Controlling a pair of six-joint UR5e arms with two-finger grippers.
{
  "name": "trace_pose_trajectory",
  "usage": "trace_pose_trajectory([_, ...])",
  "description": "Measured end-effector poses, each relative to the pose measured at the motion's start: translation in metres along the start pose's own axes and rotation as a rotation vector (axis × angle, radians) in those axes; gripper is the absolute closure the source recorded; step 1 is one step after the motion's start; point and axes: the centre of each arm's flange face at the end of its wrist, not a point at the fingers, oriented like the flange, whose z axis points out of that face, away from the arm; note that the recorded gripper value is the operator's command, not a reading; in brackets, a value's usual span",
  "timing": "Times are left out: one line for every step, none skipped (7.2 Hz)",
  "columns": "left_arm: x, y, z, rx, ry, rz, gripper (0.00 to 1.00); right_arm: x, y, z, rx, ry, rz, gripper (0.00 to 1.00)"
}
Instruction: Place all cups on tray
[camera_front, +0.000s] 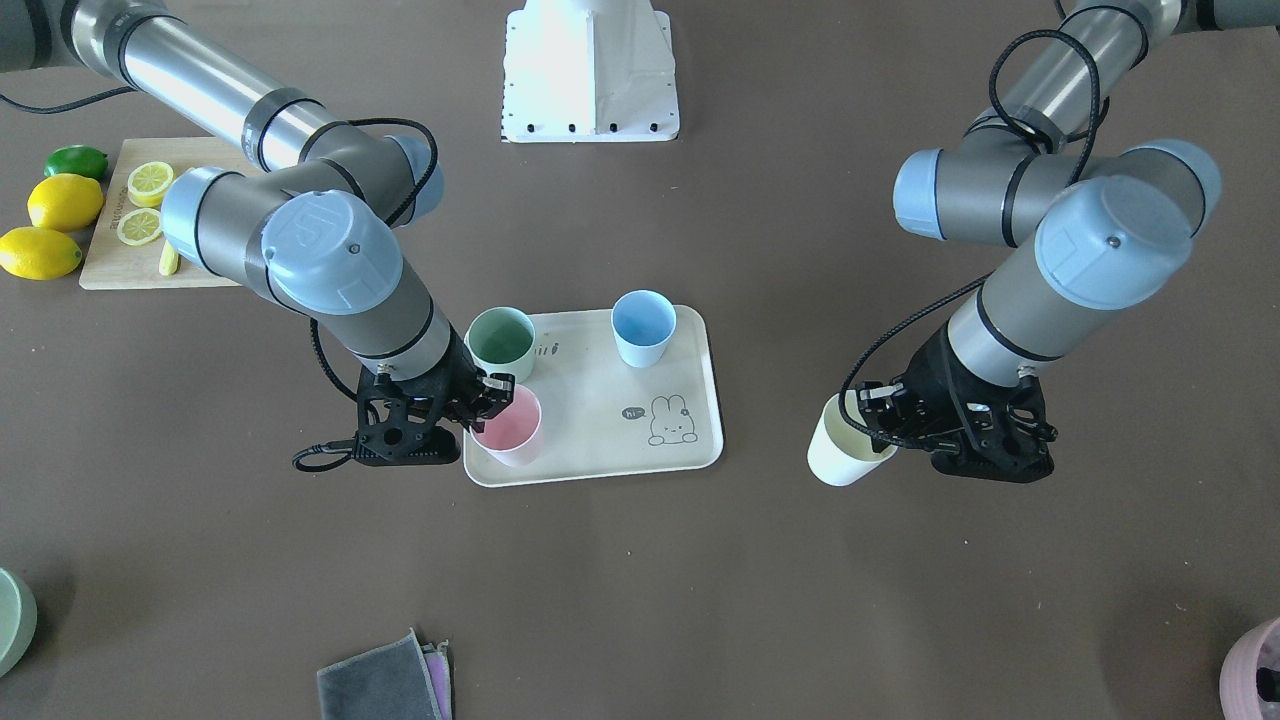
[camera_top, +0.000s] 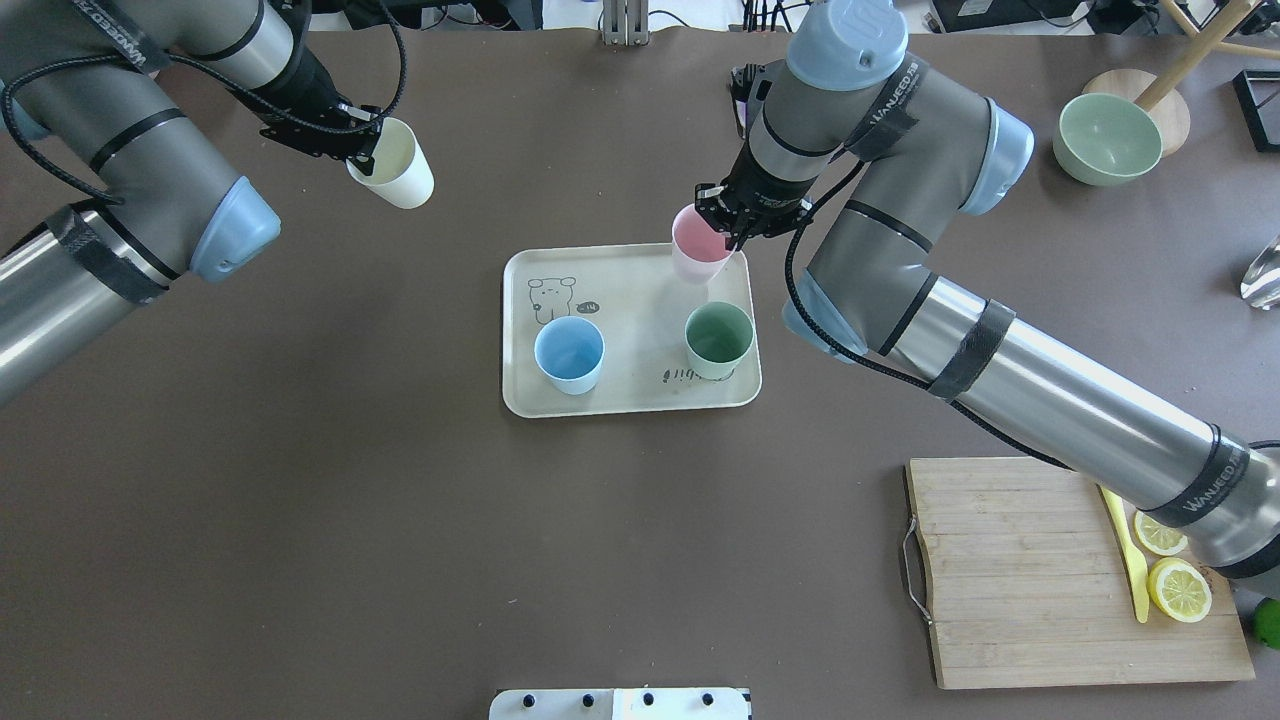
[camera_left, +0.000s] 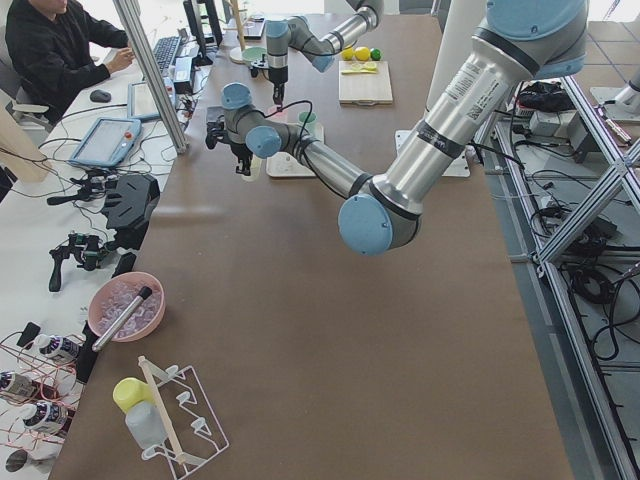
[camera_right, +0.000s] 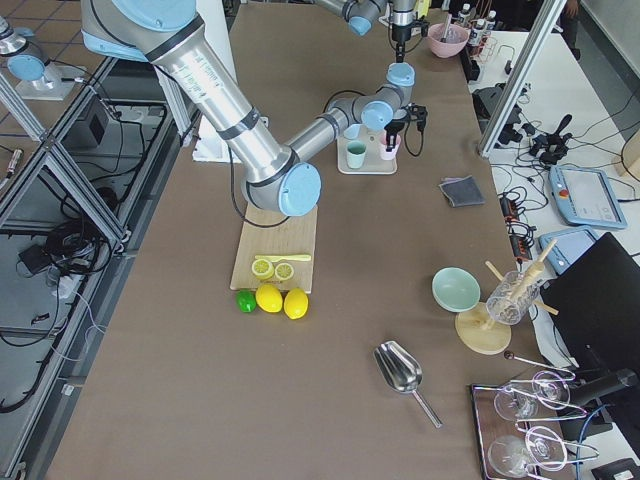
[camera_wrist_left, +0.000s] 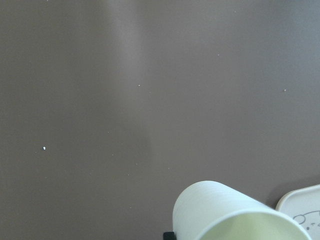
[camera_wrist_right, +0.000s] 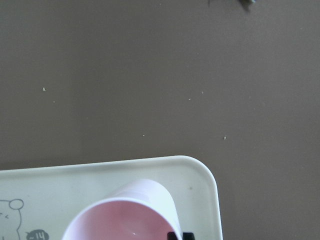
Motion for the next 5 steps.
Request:
trace_pose_trajectory([0.008,0.000,0.000,0.001,0.005,-0.010,1.00,0.000,0.002,0.008,-0.006,0.002,0.002,0.01])
trace_pose_trajectory([0.019,0.002,0.001,-0.001,0.012,-0.024,1.00,0.001,0.003,0.012,-0.009,0.003,0.023,0.00])
trace_pose_trajectory([0.040,0.009,0.007,-0.002,0.016,-0.044,1.00,0.001,0.001,0.009,-0.008,-0.001,0.057,0.00])
trace_pose_trajectory([0.067,0.023,0.019,0.001,0.015,-0.060,1.00,0.002,-0.007,-0.005,-0.007,-0.016,0.084,0.00])
trace_pose_trajectory([0.092,0.038,0.031,0.001,0.016,-0.072,1.00,0.009,-0.020,-0.026,-0.015,-0.041,0.107,0.00])
